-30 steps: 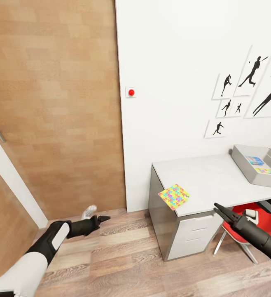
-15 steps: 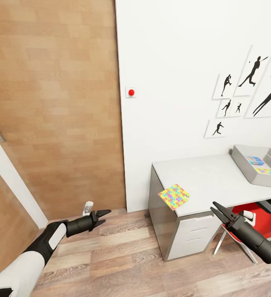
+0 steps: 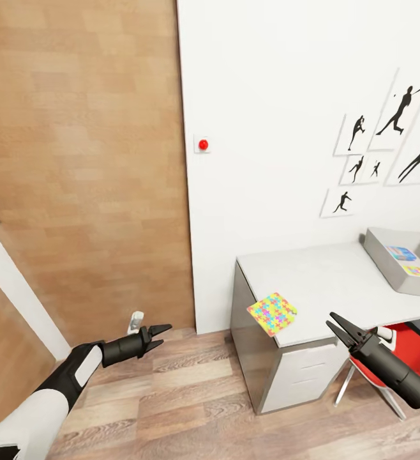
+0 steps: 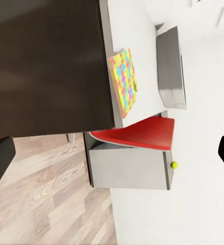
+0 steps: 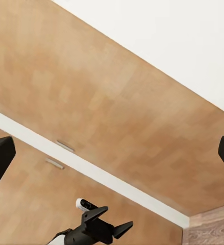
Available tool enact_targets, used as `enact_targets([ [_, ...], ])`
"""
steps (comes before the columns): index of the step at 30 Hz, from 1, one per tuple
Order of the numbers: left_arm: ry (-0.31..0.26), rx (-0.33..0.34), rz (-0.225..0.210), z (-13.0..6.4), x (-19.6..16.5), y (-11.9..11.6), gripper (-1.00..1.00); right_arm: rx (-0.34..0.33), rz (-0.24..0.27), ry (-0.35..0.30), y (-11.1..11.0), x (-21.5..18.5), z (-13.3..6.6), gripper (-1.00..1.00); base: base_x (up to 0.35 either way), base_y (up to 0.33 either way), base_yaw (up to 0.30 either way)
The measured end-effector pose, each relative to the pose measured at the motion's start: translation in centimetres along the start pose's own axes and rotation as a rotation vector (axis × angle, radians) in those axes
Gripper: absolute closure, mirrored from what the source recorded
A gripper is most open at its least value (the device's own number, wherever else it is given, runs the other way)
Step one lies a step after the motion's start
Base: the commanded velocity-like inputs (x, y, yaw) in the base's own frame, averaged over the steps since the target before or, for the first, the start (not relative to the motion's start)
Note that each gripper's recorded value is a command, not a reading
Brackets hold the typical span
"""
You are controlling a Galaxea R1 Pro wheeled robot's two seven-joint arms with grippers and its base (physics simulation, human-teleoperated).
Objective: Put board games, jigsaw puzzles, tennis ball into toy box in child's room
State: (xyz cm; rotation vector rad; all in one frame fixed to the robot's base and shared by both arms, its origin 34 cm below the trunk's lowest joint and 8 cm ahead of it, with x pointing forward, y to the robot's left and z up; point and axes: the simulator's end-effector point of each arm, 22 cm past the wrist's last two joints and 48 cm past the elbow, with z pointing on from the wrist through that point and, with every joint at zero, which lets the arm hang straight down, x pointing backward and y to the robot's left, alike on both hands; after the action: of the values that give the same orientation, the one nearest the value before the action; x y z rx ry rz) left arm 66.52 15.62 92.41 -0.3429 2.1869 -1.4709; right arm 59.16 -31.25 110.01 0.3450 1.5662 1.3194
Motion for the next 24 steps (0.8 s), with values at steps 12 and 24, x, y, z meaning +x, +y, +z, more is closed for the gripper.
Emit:
enact_targets([
  [12,0.001,0.001,0.001,0.11,0.06,-0.02,-1.00,0.000,0.003,0.001,-0.05,0.00,-0.01,-1.00,0.180,-0.045,-0.001],
  [24,0.000,0.003,0.001,0.21,0.08,-0.11,-1.00,0.003,0.008,0.000,-0.20,0.05,-0.05,-1.00,0.005,-0.032,-0.226],
])
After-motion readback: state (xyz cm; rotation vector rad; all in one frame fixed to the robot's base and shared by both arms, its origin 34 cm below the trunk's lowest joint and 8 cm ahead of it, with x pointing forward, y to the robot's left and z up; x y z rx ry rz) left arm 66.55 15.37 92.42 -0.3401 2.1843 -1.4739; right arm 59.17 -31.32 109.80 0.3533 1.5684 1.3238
